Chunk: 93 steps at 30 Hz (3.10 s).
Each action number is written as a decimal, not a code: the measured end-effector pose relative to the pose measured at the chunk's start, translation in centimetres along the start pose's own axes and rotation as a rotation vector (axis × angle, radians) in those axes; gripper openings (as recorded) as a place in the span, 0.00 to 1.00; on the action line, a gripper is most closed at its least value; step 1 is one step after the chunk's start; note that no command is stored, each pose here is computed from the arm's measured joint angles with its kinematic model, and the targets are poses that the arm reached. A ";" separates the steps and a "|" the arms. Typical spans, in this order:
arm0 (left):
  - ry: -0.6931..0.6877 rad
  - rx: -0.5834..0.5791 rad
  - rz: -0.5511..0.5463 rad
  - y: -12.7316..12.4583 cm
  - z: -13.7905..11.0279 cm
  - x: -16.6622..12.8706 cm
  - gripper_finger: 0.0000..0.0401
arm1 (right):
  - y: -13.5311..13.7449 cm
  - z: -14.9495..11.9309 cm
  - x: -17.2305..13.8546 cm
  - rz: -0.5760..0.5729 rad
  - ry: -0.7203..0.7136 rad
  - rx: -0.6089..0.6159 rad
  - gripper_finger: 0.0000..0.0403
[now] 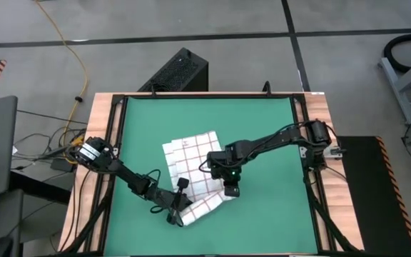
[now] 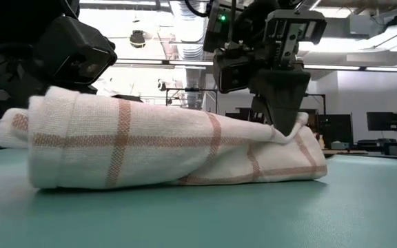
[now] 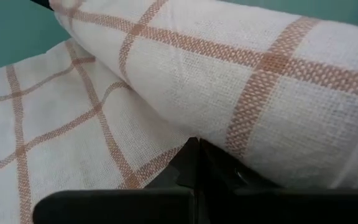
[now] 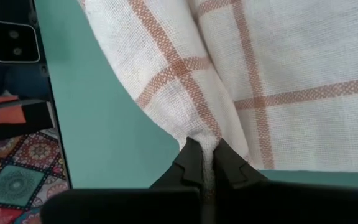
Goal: Roll towel
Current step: Roll the white towel
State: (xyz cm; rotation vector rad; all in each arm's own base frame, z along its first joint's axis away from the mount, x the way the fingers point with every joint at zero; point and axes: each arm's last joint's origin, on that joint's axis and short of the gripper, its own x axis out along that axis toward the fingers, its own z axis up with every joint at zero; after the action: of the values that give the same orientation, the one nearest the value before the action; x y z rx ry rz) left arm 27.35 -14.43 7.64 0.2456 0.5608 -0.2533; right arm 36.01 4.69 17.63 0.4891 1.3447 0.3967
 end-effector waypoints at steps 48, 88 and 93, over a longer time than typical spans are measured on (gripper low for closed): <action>0.187 0.418 0.093 -8.1 10.6 -2.6 0.00 | -2.4 0.7 5.2 -0.034 0.046 0.000 0.05; 0.393 0.115 0.273 -4.4 2.3 -2.5 0.00 | -0.9 0.6 3.4 -0.043 0.007 -0.046 0.21; 0.409 0.120 0.277 -4.4 2.1 -2.5 0.00 | 1.9 0.3 0.2 -0.155 -0.109 -0.156 0.21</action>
State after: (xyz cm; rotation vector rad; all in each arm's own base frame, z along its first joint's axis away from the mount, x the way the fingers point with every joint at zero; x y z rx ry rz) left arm 25.01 -18.74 10.09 0.4926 0.9072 0.0360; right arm 36.31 6.35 18.53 0.2716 1.2261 0.3391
